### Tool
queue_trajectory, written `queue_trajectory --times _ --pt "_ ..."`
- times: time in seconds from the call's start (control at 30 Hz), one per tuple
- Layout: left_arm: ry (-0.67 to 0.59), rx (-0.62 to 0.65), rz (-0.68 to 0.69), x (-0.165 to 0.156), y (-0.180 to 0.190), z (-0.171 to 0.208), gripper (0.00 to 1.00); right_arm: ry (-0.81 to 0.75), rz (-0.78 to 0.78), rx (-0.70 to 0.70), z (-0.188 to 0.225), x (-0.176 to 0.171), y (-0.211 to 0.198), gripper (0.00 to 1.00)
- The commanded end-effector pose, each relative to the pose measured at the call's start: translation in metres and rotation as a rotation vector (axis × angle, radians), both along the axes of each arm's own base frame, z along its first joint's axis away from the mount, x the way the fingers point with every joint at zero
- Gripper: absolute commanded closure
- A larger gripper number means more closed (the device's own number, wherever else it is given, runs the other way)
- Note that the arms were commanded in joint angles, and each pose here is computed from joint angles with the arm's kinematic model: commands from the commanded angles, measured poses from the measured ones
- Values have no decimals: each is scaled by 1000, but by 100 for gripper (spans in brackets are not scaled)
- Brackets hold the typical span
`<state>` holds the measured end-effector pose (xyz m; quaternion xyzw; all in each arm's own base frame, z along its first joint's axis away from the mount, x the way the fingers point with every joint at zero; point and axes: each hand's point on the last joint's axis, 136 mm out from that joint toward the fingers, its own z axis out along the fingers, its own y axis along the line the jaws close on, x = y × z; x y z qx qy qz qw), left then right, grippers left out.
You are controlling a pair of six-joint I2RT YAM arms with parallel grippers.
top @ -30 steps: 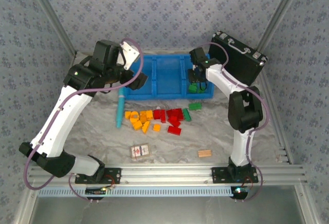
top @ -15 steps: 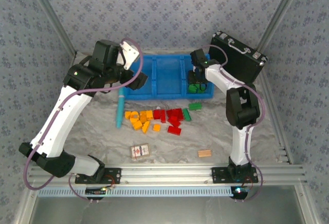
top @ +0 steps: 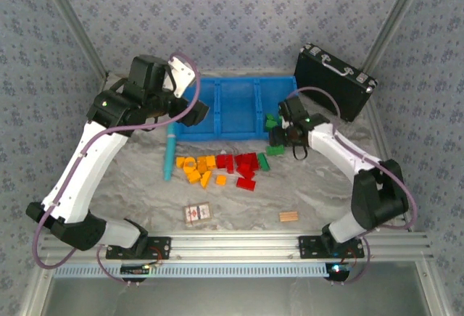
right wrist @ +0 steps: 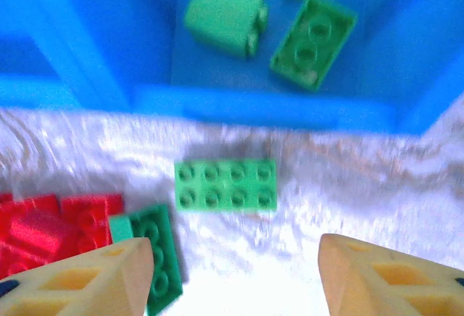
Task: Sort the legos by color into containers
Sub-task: Pick up the lego from the center of the table.
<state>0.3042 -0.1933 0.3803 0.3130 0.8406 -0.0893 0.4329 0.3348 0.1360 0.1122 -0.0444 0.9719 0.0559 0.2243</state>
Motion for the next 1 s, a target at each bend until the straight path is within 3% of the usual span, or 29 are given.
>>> queue_trajectory --times 0.0,0.13,0.23,0.63,0.97 --pt "-14 -17 -31 -9 -2 11 0 81 -21 11 -32 -20 -1 29" --pt "-9 -14 -34 -9 -3 10 0 70 15 3 -40 -16 8 21" --pt "-10 -15 -34 -9 -2 11 0 76 23 6 -47 -10 14 1" --pt "-15 7 -32 -11 2 7 0 76 39 -32 -73 14 24 1" --pt "-15 30 -28 -9 4 3 0 138 -5 -95 -97 13 8 13"
